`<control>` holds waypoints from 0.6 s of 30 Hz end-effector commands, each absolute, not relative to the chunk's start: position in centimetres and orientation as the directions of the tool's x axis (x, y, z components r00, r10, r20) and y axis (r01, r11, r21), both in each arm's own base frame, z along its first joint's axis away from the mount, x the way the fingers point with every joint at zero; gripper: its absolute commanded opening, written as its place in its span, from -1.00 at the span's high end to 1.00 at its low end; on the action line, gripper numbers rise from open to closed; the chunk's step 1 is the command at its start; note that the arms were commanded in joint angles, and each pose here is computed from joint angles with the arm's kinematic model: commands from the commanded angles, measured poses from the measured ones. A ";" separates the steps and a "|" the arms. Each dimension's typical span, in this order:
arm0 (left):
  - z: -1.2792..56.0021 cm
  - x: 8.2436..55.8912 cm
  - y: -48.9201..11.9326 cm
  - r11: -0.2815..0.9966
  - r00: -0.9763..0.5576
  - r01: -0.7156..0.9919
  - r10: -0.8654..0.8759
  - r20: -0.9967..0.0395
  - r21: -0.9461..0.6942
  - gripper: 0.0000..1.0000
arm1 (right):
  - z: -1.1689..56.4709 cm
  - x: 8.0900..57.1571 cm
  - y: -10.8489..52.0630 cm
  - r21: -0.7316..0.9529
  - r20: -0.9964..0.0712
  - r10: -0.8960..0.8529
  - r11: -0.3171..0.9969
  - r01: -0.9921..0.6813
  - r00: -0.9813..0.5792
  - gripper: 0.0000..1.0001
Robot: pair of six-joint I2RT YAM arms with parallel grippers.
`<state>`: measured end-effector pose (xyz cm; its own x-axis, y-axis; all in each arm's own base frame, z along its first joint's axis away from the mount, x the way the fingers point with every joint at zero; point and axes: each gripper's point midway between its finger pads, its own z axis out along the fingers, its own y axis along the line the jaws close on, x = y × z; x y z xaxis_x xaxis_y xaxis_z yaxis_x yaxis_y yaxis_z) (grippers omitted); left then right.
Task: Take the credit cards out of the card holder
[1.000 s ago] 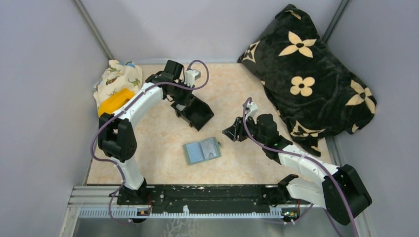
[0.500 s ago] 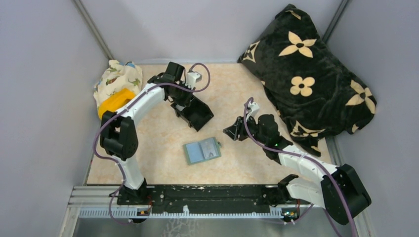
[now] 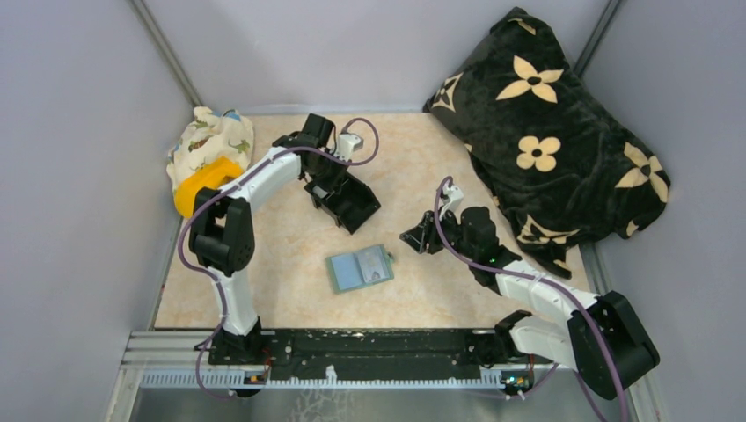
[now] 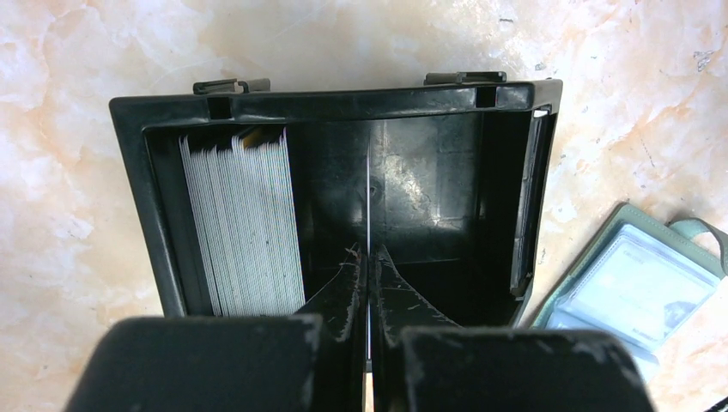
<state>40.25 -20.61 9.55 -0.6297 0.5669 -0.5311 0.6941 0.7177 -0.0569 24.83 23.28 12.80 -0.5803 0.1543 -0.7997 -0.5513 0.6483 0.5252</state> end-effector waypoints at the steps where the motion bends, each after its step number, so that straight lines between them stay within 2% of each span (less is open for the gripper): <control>1: 9.3 40.9 -20.5 0.707 -0.608 0.706 0.575 -0.547 -0.041 1.00 | 14.5 25.6 23.4 0.513 -0.829 0.185 0.627 -0.586 -0.528 0.18; 18: 6.8 41.0 -19.9 0.722 -0.639 0.691 0.581 -0.503 -0.044 0.98 | 14.1 25.7 23.4 0.518 -0.824 0.186 0.630 -0.578 -0.535 0.18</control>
<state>40.38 -20.29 7.25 -0.6456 0.5716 -0.5064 0.6893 0.7216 -0.0642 25.01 23.36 12.99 -0.5740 0.1595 -0.8032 -0.5581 0.6416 0.5262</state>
